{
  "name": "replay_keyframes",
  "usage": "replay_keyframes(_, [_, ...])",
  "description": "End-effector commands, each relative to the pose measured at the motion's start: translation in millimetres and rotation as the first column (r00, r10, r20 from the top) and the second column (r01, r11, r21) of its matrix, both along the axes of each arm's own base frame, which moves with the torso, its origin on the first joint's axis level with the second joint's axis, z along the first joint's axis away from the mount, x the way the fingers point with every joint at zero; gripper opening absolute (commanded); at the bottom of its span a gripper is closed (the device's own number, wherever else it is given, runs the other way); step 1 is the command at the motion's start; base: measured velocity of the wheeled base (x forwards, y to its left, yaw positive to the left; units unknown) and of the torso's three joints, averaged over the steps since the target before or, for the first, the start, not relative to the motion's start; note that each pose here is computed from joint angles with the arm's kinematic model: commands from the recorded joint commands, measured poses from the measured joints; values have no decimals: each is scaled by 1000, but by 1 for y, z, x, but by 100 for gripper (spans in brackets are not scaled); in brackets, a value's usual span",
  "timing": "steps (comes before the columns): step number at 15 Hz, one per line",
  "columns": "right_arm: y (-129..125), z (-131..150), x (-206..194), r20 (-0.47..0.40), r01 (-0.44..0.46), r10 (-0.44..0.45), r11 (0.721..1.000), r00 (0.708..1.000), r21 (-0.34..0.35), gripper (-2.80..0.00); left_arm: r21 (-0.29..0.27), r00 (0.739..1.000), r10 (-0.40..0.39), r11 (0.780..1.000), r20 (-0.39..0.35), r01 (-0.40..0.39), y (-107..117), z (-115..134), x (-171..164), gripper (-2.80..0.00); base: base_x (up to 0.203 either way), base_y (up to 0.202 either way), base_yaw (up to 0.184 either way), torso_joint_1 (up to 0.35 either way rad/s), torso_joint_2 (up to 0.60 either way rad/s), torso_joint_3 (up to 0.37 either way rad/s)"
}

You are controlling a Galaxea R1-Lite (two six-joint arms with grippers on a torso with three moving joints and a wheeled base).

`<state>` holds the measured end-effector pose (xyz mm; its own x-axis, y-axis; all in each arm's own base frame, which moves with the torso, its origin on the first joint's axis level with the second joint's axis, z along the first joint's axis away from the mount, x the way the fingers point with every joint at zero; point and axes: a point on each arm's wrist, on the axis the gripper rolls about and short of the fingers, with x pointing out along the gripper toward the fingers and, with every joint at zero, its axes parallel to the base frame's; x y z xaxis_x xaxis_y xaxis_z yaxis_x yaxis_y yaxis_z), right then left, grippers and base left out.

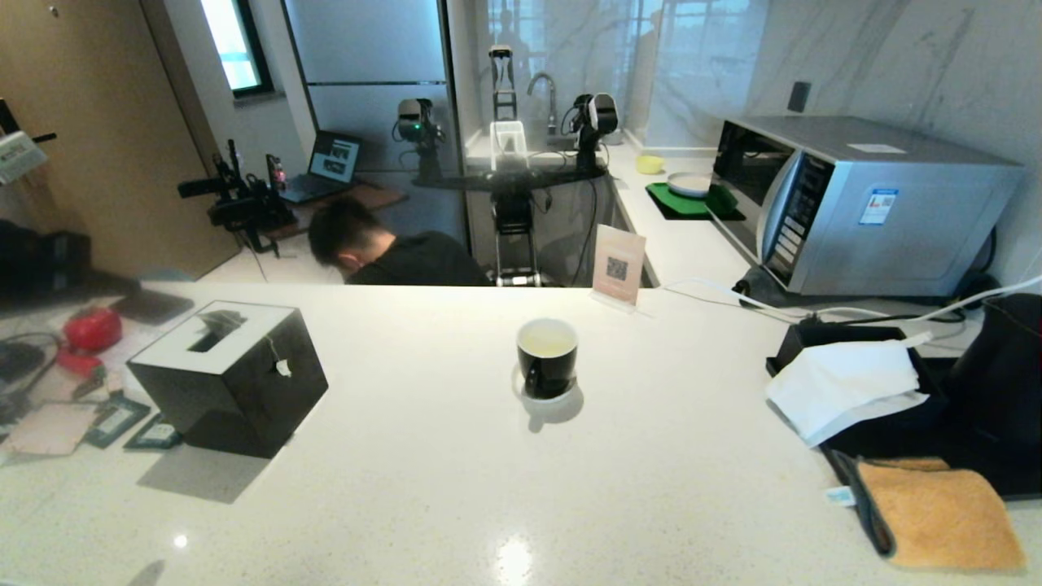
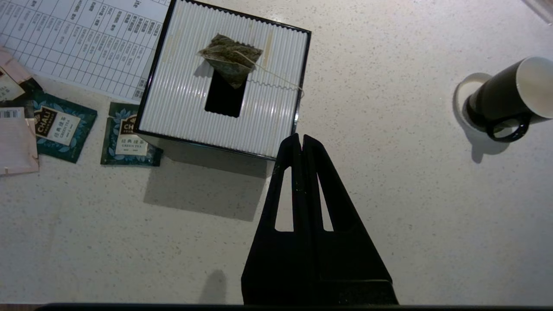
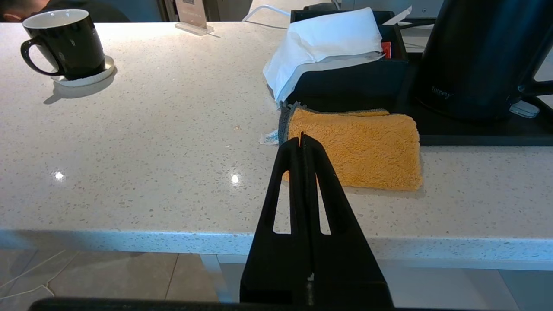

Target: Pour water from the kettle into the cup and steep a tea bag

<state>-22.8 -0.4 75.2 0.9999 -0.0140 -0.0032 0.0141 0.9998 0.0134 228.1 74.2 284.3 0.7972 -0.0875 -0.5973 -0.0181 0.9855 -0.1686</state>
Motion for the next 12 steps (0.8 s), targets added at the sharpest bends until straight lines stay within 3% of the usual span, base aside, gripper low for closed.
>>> replay_keyframes(1, [0, 0, 0, -1, 0, 0, 1000, 1000, 0, -280, 2, 999, -13, 1000, -46, 14, 7, -10, 17, -280, 0, 0, 0, 0, 0, 0])
replay_keyframes(6, [0, 0, 0, -1, 0, 0, 1000, 1000, 0, -280, 13, 994, -27, 1000, -102, 28, 18, -28, 34, -280, 0, 0, 0, 0, 0, 0])
replay_keyframes(12, [0, 0, 0, -1, 0, 0, 1000, 1000, 0, -280, 77, 991, -58, 995, -124, 67, 42, -41, 59, -280, 0, 0, 0, 0, 0, 0])
